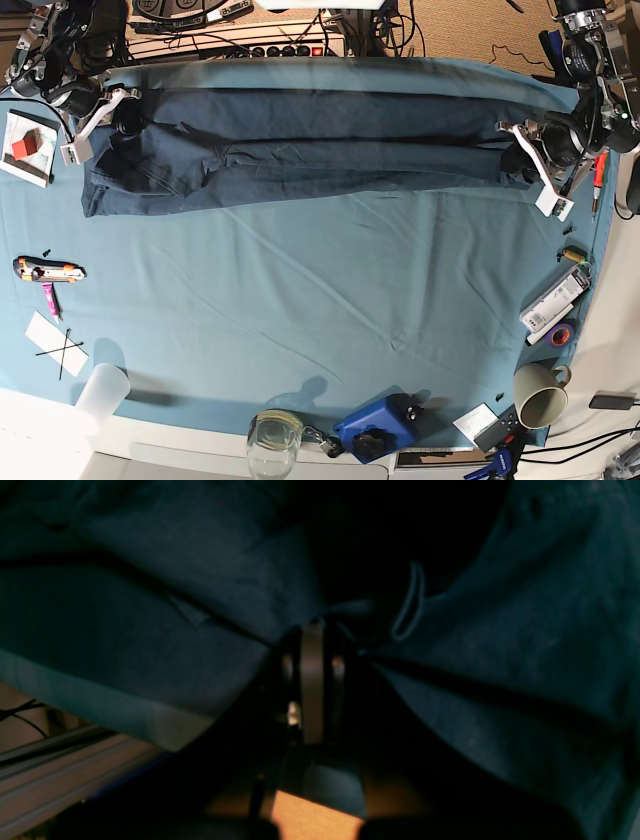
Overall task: Fold the T-shirt properly
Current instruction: 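Lift both strip ends and pull them back toward the robot, then lower the strip and open the left gripper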
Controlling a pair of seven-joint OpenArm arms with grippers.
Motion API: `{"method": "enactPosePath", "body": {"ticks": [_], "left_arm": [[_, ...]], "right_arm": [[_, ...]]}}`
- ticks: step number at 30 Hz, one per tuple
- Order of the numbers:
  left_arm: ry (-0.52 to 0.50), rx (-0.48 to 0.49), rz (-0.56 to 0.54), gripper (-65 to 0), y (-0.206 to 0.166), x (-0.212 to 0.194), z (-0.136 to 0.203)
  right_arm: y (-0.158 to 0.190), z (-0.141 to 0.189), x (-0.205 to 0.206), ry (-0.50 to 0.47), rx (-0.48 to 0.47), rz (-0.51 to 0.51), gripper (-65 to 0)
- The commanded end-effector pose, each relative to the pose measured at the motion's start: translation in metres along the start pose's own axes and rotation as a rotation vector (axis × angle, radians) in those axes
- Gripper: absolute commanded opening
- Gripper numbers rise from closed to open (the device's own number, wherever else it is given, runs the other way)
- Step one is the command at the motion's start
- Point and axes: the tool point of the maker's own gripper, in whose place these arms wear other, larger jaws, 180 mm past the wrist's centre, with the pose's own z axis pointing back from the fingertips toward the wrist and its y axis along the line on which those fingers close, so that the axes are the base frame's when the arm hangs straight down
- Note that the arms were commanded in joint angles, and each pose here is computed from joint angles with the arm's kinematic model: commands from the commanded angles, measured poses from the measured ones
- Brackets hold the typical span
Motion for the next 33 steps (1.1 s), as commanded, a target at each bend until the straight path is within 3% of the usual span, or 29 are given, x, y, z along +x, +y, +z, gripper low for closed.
{"method": "enactPosePath", "body": {"ticks": [1,2,4,6,12,20,25,29,33], "left_arm": [[-0.027,0.01,-0.02,-57.3,0.003,0.008,0.005],[-0.023,0.011,-0.018,-48.8,0.003,0.006,0.005],[-0.01,0.02,-0.017,-34.9,0.004,0.001,0.005],[-0.001,0.047,-0.001,-29.1,0.009,-0.003,0.005],[-0.036,0.133,0.065,-28.8,0.024,0.003,0.007],[0.017,0.073,0.18,-28.9,0.03,-0.021,-0.011],[0.087,-0.002,0.32,-28.9,0.036,-0.05,-0.033],[0.179,-0.166,0.397,-29.0,0.017,-0.07,-0.043],[0.192,-0.275,0.425,-36.1,0.002,-0.074,-0.044]], "right_arm": [[-0.002,0.005,0.002,0.008,-0.009,0.017,-65.0],[-0.002,0.005,0.0,0.022,-0.009,0.017,-64.9],[0.0,0.005,-0.005,0.049,0.001,0.014,-55.3],[0.003,0.005,-0.009,0.071,0.019,0.009,-48.0],[0.009,0.006,-0.006,0.054,0.055,0.0,-46.5],[0.009,0.006,-0.006,0.055,0.054,0.001,-46.5],[0.009,0.006,-0.006,0.055,0.054,0.001,-46.5],[0.009,0.006,-0.006,0.054,0.055,0.001,-46.5],[0.009,0.006,-0.006,0.054,0.054,0.001,-46.5]]}}
